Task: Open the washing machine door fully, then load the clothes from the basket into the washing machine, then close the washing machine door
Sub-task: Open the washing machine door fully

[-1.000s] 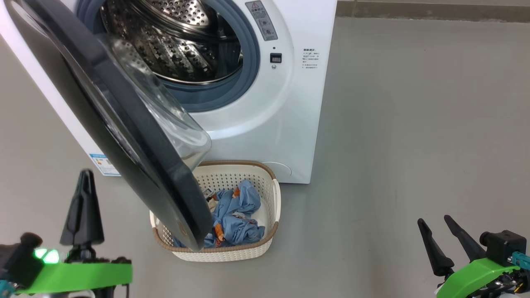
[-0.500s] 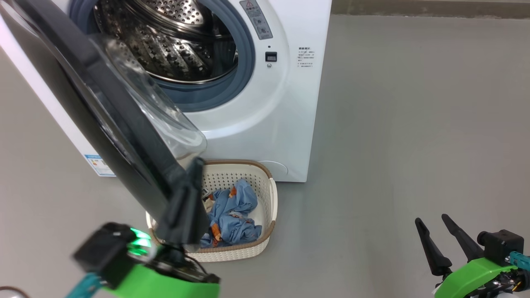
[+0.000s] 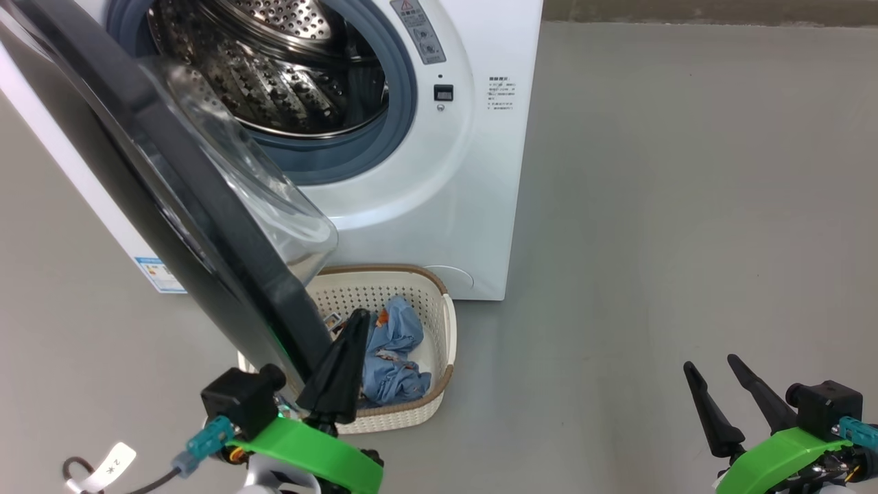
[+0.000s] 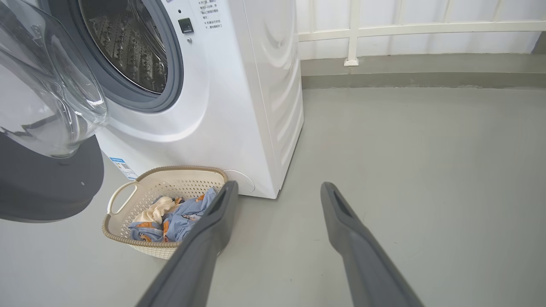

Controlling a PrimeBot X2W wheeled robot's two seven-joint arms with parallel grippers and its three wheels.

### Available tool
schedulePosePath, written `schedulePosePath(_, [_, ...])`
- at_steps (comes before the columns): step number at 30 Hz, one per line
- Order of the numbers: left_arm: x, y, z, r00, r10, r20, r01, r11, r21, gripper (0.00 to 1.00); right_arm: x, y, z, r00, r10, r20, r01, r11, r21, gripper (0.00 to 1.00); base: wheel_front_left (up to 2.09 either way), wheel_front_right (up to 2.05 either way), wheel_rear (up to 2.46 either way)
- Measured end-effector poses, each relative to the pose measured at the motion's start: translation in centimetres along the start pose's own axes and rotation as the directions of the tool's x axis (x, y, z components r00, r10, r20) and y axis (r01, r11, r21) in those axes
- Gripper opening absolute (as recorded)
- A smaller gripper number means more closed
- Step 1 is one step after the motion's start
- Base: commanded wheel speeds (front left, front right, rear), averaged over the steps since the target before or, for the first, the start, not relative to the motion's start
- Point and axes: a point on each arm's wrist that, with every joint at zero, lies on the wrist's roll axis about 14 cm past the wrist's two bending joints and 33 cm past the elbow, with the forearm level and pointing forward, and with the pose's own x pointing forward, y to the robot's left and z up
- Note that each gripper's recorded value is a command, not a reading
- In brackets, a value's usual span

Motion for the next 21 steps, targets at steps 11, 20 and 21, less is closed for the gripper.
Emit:
schedulePosePath(11, [0.0, 2.7, -2.1, 0.995, 0.082, -0.051, -0.083, 0.996, -0.02, 0.0, 0.3, 0.3, 0.2, 1.0, 0.011, 0.004, -0.01, 1.0, -0.001, 1.0, 0.0, 0.0, 0.0])
schedulePosePath(20, [-0.1, 4.0, -2.9, 0.99, 0.123, -0.067, -0.125, 0.992, -0.029, 0.0, 0.5, 0.6, 0.0, 1.0, 0.022, 0.0, -0.022, 1.0, -0.004, 1.0, 0.0, 0.0, 0.0])
schedulePosePath(21, [0.0, 4.0, -2.8, 0.99, 0.123, -0.063, -0.125, 0.992, -0.029, 0.0, 0.6, 0.6, 0.0, 1.0, 0.023, -0.001, -0.023, 1.0, -0.005, 1.0, 0.0, 0.0, 0.0])
